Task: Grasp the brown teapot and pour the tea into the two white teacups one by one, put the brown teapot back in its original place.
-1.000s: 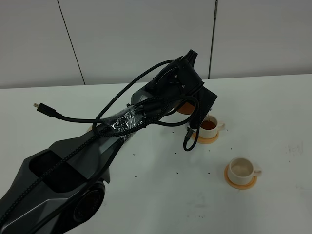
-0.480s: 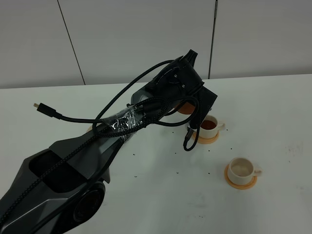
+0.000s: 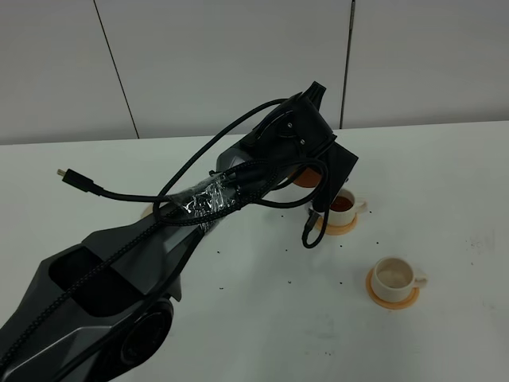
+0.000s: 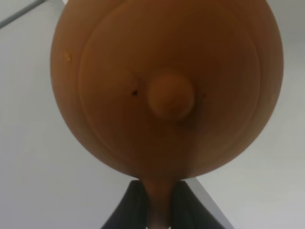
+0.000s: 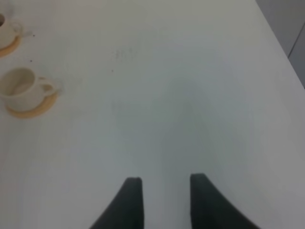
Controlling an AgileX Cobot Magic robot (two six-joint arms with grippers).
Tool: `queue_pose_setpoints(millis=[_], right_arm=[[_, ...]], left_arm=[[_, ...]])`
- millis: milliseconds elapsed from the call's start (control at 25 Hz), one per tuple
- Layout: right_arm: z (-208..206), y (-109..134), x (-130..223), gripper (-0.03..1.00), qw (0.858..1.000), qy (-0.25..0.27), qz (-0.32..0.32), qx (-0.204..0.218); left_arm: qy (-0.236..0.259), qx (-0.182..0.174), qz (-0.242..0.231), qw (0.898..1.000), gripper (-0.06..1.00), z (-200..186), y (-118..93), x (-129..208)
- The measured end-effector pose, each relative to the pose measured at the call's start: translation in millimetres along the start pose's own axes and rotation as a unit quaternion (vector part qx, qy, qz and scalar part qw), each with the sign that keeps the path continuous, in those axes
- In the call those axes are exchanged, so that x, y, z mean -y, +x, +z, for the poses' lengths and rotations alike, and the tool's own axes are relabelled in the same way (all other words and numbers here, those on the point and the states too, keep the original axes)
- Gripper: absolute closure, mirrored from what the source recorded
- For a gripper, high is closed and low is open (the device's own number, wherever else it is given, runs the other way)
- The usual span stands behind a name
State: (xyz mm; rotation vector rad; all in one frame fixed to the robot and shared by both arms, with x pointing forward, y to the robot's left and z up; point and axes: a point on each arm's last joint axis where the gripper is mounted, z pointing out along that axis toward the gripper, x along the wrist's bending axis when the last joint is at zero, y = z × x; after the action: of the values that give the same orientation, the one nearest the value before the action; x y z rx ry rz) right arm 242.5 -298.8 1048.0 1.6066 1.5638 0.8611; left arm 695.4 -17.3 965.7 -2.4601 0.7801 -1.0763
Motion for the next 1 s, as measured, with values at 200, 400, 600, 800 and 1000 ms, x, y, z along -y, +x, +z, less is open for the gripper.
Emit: queue_pose_setpoints(millis=[200,400,600,800,1000], right_arm=[[0.0,0.0,0.0,0.73,1.0,0.0,0.0,0.0],[0.0,0.0,0.0,0.73,1.0,0.0,0.0,0.0],[0.0,0.0,0.0,0.73,1.0,0.0,0.0,0.0],[0.0,0.0,0.0,0.73,1.0,0.0,0.0,0.0],[0.0,0.0,0.0,0.73,1.0,0.0,0.0,0.0]], left_arm=[[0.0,0.001,0.0,1.0,0.77,-0.1,-0.2,-0.1],[0.002,0.003,0.001,1.0,0.77,-0.1,-0.6,0.3],[0.009,0.002,0.005,1.0,0.77,-0.1,-0.3,1.5],[0.01,0.004,0.004,1.0,0.77,-0.1,-0.7,1.7],[0.011,0.005,0.005,1.0,0.77,-0.1,-0.9,2.0]])
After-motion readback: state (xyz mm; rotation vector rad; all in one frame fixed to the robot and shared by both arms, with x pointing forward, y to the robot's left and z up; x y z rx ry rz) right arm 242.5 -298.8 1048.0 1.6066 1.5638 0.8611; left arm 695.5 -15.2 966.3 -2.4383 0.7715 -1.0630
